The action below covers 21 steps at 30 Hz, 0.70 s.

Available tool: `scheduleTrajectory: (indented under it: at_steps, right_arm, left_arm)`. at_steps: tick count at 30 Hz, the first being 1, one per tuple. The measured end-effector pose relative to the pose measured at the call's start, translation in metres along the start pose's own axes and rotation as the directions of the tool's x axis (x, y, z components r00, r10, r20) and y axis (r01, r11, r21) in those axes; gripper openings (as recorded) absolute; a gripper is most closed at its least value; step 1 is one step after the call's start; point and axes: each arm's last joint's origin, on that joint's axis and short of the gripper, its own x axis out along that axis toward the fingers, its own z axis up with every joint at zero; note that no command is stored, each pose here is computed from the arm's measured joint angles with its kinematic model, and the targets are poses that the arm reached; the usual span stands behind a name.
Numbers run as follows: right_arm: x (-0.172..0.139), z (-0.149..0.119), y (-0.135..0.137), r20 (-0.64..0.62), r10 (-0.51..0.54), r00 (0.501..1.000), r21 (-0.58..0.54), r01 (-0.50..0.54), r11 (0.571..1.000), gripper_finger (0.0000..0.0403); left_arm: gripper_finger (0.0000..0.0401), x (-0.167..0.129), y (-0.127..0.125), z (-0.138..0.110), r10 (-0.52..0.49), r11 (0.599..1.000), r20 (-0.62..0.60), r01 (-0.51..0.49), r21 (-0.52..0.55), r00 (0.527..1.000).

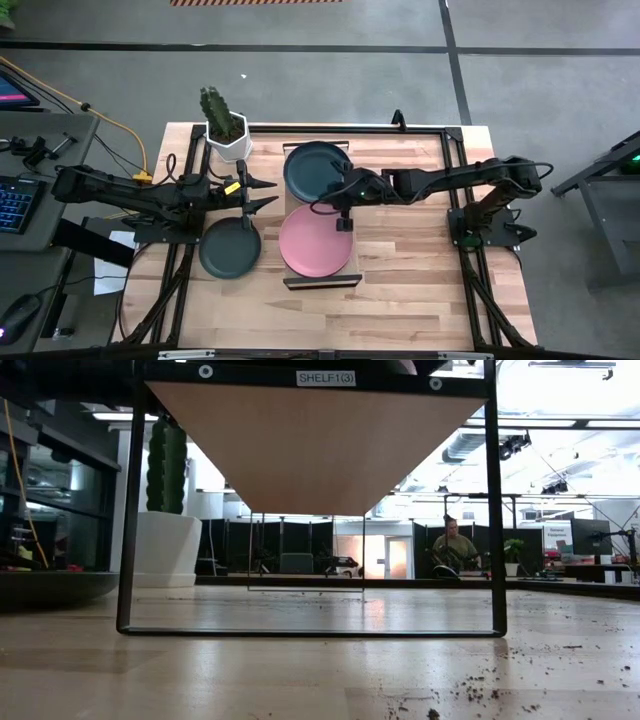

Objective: Place and stack plates onto a shelf
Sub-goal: Stack the green plate on top of the pink plate on the shelf, then stack the black plate on top of the light pink plate on the shelf

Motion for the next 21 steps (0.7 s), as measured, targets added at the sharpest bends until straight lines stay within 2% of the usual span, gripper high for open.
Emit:
scheduleTrajectory:
  at_steps: [4,10,16,21]
  right_arm:
    - [0.000,-0.004,0.001,-0.042,0.008,0.999,-0.002,-0.008,1.000,0.0000]
    - [0.000,0.002,0.000,0.018,-0.005,1.000,-0.031,0.006,0.999,0.0000]
    - [-0.006,0.015,-0.007,0.039,-0.106,0.994,-0.070,0.108,0.992,0.0000]
    - [-0.014,0.025,-0.011,0.028,-0.140,0.990,-0.092,0.142,0.986,0.0000]
  left_arm:
    - [0.0143,0.000,0.000,0.000,0.000,1.000,0.000,0.000,0.000,1.000]
    - [0.0143,0.000,0.000,0.000,0.000,1.000,0.000,0.000,0.000,1.000]
    - [0.0143,0.000,0.000,0.000,0.000,1.000,0.000,0.000,0.000,1.000]
    - [0.0143,0.000,0.000,-0.001,-0.002,1.000,-0.008,0.002,0.002,1.000]
